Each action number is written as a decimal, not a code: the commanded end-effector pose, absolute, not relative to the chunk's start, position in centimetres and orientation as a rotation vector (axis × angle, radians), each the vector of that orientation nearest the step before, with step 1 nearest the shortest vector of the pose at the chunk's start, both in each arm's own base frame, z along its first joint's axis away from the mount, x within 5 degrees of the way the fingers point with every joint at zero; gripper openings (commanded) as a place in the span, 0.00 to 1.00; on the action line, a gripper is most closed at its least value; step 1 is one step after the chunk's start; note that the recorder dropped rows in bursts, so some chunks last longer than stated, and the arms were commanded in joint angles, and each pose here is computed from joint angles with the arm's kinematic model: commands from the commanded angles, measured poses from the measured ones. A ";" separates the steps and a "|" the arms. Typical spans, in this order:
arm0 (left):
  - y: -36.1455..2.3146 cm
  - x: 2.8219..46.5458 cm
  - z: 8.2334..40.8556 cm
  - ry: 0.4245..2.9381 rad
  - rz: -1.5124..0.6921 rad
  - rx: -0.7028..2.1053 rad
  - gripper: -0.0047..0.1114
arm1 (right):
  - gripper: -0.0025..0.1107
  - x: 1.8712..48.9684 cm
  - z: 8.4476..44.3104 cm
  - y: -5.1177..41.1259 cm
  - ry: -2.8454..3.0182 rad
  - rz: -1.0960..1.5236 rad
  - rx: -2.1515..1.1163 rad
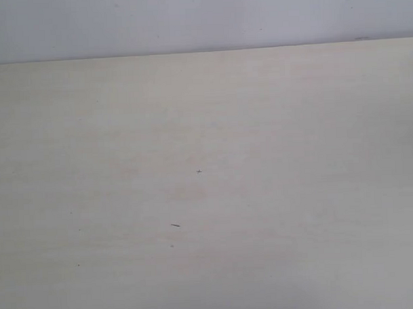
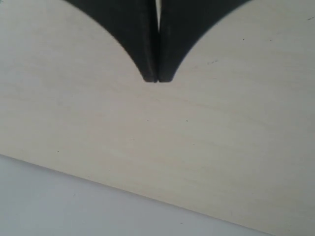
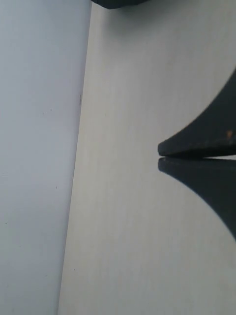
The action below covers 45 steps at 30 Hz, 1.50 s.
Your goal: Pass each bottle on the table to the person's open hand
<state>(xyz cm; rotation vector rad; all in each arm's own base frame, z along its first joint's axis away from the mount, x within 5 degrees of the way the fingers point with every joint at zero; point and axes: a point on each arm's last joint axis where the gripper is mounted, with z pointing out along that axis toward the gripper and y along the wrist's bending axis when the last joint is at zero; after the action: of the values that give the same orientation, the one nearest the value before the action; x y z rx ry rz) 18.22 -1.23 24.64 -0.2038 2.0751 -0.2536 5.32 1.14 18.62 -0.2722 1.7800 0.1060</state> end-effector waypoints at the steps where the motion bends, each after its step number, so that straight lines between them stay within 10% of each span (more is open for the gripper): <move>1: -1.2 18.0 24.7 2.067 -0.237 -0.183 0.04 | 0.02 5.3 18.5 1.1 1.773 0.102 -0.268; 20: -2.5 9.4 28.5 1.873 -0.383 0.024 0.04 | 0.02 5.3 18.5 1.1 1.773 0.102 -0.268; 45: 0.2 5.3 18.1 1.838 -0.105 -0.154 0.04 | 0.02 5.3 18.5 1.1 1.773 0.102 -0.268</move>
<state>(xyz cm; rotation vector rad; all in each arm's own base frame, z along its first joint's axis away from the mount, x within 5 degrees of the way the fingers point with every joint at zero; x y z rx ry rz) 5.39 0.13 18.47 -0.1588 1.8116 -0.1189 5.31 1.14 18.60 -0.2724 1.7816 0.1058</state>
